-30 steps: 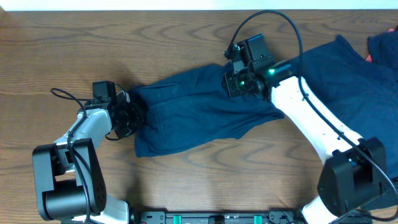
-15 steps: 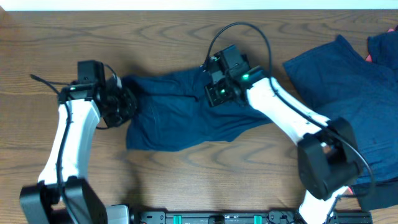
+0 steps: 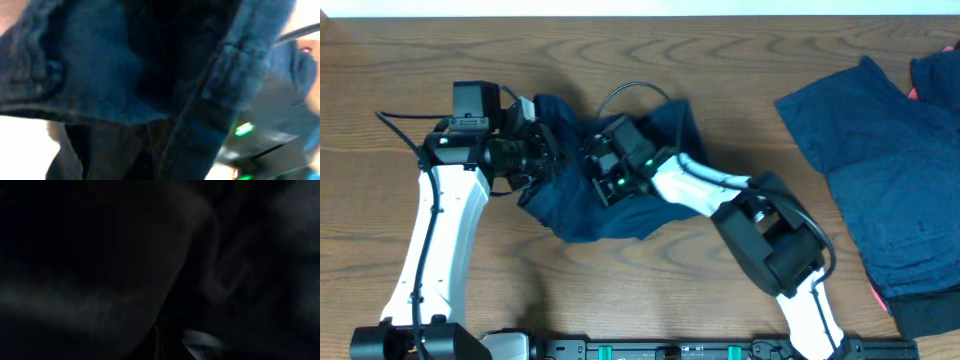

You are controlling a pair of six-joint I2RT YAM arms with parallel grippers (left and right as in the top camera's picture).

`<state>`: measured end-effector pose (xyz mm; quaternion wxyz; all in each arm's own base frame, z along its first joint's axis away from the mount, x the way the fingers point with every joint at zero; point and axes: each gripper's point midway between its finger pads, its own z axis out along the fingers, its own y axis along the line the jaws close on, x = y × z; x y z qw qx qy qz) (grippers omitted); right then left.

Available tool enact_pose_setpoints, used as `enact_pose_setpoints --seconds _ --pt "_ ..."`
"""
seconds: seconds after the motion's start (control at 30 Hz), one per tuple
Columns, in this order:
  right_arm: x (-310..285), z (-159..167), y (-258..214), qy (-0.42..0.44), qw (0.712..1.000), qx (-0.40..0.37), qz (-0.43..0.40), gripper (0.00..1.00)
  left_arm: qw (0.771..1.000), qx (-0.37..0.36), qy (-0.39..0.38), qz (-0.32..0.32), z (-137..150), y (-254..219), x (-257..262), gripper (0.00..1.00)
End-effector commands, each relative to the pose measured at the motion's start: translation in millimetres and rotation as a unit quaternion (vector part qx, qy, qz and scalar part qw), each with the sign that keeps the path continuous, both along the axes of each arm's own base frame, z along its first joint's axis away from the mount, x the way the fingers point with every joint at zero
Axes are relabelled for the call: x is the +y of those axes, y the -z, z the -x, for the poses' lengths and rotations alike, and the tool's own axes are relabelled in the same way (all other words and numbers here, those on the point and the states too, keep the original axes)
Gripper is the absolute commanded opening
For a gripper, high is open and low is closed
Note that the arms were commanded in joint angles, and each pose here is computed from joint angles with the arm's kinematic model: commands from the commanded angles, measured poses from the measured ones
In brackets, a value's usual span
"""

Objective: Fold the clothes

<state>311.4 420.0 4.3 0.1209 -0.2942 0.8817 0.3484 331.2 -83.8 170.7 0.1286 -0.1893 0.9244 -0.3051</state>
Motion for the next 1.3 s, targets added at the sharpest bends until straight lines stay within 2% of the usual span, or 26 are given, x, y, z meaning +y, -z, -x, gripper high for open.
enact_pose_setpoints --seconds 0.0,0.1,0.17,0.3,0.43,0.57,0.67,0.8,1.0,1.27 --pt "17.7 27.9 17.7 -0.026 0.999 0.017 0.006 0.01 0.999 -0.024 0.001 0.045 -8.4 -23.1 -14.7 0.06" --pt "16.7 25.1 15.0 -0.021 1.0 0.007 0.016 0.02 0.999 -0.032 0.0 0.042 -11.6 -24.2 -13.7 0.06" --pt "9.5 16.9 8.0 -0.007 1.0 0.001 0.024 0.06 0.999 -0.032 -0.004 0.031 -12.4 -21.8 -10.2 0.06" --pt "-12.1 -3.9 -32.6 0.023 1.0 -0.009 0.019 0.1 0.999 -0.03 -0.015 0.003 -13.4 -16.1 -1.7 0.06" --pt "-50.5 -22.6 -85.8 0.058 0.998 -0.024 0.019 0.11 0.999 -0.033 -0.017 -0.009 -14.6 -14.2 1.7 0.06" --pt "-120.5 -49.8 -109.7 0.142 0.984 -0.057 0.094 0.09 0.999 -0.034 -0.023 -0.023 -15.9 -12.0 6.5 0.06" --pt "-158.8 -53.8 -103.8 0.162 0.976 -0.043 0.137 0.08 0.999 -0.037 -0.023 -0.023 -17.7 -12.7 6.5 0.06" --pt "-187.8 -39.4 -82.5 0.163 0.972 0.021 0.17 0.05 0.998 -0.049 -0.027 -0.019 -23.8 -15.8 3.3 0.06" --pt "-191.4 -20.9 -50.4 0.149 0.966 0.057 0.201 0.06 0.998 -0.065 -0.014 -0.009 -30.0 -20.5 -15.4 0.06" --pt "-201.2 6.4 10.5 0.133 0.948 0.148 0.249 0.05 0.998 -0.065 0.002 0.0 -35.4 -15.0 -38.8 0.06"
